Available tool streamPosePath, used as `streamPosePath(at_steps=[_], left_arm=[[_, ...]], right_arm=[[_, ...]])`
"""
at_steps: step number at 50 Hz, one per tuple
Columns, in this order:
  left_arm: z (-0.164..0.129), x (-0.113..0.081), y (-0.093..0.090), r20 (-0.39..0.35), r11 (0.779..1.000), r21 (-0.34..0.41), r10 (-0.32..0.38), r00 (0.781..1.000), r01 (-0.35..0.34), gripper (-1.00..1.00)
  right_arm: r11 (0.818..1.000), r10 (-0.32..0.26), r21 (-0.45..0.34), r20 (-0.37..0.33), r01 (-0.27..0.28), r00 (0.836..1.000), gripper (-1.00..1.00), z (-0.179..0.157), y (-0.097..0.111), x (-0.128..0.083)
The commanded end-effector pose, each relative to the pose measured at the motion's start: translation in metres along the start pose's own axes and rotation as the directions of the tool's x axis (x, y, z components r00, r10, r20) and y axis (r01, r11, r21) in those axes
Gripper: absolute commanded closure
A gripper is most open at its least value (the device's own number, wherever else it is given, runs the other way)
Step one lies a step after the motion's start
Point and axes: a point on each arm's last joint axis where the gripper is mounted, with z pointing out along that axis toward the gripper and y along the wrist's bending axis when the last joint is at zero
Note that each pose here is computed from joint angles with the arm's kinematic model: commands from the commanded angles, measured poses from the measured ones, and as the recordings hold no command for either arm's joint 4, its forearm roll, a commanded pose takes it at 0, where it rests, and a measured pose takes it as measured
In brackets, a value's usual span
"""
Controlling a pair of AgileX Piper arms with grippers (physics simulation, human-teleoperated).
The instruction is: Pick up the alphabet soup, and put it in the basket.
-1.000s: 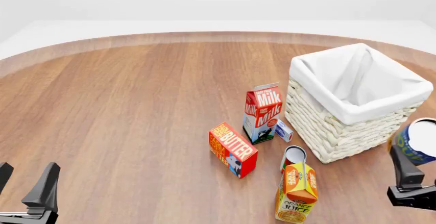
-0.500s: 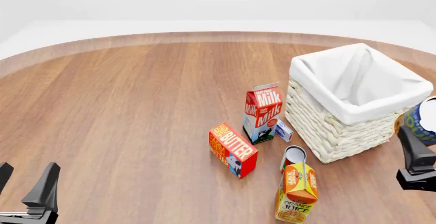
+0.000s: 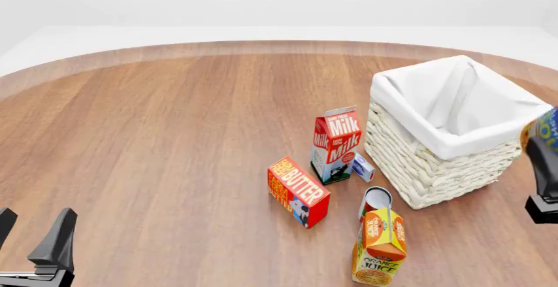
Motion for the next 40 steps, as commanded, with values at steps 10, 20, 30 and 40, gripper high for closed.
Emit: streamPosePath(at_steps=[10, 20, 30, 40], left_arm=[[0.0, 0.0, 0.0, 0.0, 1.0, 0.0, 0.0, 1.0, 0.0, -1.0], [0.0, 0.0, 0.0, 0.0, 1.0, 0.0, 0.0, 1.0, 0.0, -1.0], [0.0, 0.0, 0.0, 0.0, 1.0, 0.0, 0.0, 1.0, 0.0, -1.0], [0.0, 0.0, 0.0, 0.0, 1.0, 0.0, 0.0, 1.0, 0.0, -1.0]], right_arm=[[1.0, -0.006, -0.014, 0.02, 0.006, 1.0, 1.0, 0.009, -0.004, -0.02], [0.999, -0.013, -0.028, 0.021, 0.014, 1.0, 1.0, 0.015, -0.005, -0.031], [0.999, -0.015, -0.042, 0.011, 0.016, 1.0, 1.0, 0.022, -0.005, -0.034], [0.999, -0.024, -0.046, 0.002, 0.024, 1.0, 1.0, 0.031, -0.006, -0.041]])
